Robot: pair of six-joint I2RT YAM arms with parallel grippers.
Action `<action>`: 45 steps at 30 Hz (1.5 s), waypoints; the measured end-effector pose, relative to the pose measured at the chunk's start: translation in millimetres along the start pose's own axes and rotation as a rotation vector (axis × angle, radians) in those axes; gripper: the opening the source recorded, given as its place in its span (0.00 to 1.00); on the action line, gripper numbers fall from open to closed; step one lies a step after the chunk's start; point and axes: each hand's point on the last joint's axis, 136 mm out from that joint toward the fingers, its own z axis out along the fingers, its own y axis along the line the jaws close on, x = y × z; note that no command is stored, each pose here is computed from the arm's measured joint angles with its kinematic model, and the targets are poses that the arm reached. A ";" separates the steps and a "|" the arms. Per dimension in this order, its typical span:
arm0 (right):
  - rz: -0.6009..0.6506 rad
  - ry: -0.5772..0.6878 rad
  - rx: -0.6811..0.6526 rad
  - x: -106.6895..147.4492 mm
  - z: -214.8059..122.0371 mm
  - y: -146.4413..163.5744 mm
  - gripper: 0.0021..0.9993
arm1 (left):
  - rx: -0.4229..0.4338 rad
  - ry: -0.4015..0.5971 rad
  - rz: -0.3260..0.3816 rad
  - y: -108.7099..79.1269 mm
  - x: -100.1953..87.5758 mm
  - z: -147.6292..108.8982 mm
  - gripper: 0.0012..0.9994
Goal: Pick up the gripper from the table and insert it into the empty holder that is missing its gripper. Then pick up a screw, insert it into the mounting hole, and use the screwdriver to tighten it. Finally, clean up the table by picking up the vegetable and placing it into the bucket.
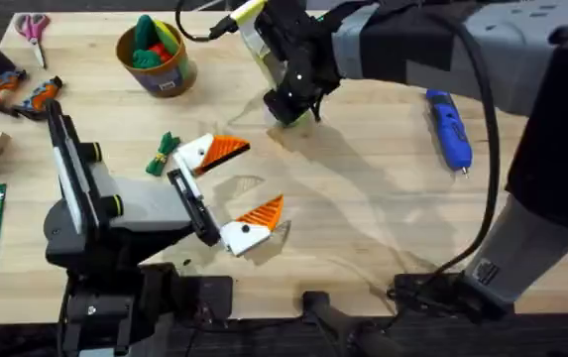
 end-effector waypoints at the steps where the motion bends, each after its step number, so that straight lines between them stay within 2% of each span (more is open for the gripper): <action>1: 0.000 0.000 0.000 0.1 0.1 -0.1 0.26 | 0.000 0.000 0.000 0.0 0.0 0.0 0.99; 4: 0.000 0.001 0.010 0.0 -0.2 -1.7 0.15 | 0.000 0.000 0.000 0.0 0.0 0.0 0.99; 11: 0.000 0.003 0.019 0.5 -0.2 -3.2 0.13 | 0.000 0.000 0.000 0.0 0.0 0.0 0.99; 15: -0.001 0.001 0.024 -0.2 -0.3 -4.2 0.01 | 0.000 0.000 0.000 0.0 0.0 0.0 0.99; 30: -0.002 0.029 0.023 1.8 -7.0 -4.4 0.00 | 0.000 0.000 0.000 0.0 0.0 0.0 0.99; 45: -0.010 -0.005 0.023 -41.4 -76.2 -5.9 0.00 | 0.000 0.000 0.000 0.0 0.0 0.0 0.99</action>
